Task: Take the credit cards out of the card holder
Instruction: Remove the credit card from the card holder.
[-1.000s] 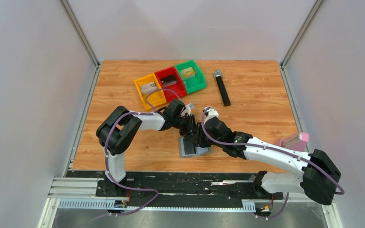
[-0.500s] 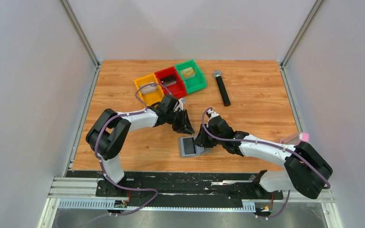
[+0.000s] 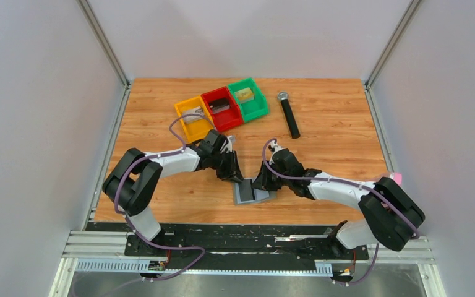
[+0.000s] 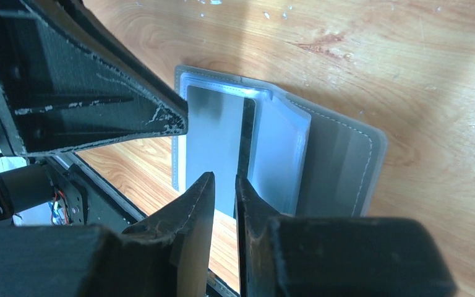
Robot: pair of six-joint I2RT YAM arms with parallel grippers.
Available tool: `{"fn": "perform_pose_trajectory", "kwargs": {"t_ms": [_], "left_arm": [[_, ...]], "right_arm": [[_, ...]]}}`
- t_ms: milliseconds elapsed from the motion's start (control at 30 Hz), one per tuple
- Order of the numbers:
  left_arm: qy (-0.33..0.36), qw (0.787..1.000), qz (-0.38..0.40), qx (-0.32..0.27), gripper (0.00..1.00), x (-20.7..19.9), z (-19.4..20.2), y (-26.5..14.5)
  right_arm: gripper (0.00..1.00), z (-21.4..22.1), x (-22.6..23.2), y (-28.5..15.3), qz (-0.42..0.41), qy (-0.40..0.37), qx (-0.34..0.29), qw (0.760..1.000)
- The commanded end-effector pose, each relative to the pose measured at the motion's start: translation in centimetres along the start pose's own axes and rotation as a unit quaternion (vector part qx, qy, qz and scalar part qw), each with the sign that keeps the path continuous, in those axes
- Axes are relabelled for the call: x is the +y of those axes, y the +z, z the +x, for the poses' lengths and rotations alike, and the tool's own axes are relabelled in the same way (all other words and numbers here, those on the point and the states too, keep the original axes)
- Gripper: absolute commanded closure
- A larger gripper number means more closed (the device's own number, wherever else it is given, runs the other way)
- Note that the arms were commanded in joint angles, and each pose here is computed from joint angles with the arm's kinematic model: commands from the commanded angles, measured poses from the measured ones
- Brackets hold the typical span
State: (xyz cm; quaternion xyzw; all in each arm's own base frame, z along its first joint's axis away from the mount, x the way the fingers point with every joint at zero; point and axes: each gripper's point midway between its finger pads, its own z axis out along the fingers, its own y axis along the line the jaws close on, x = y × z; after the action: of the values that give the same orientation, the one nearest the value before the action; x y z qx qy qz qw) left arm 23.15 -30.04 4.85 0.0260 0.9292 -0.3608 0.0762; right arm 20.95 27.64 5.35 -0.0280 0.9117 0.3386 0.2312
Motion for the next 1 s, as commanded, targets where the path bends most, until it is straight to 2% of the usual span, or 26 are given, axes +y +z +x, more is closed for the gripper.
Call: {"fn": "perform_pose_trajectory", "kwargs": {"t_ms": [0,967], "left_arm": [[0.019,1.000,0.004,-0.014,0.73,-0.2,0.2,-0.9],[0.002,1.000,-0.024,0.008,0.82,2.7,2.3,0.1]], "right_arm": [[0.80,-0.4,0.5,0.4,-0.022,-0.003,-0.002,1.000],[0.82,1.1,-1.3,2.1,-0.040,0.013,0.024,0.999]]}}
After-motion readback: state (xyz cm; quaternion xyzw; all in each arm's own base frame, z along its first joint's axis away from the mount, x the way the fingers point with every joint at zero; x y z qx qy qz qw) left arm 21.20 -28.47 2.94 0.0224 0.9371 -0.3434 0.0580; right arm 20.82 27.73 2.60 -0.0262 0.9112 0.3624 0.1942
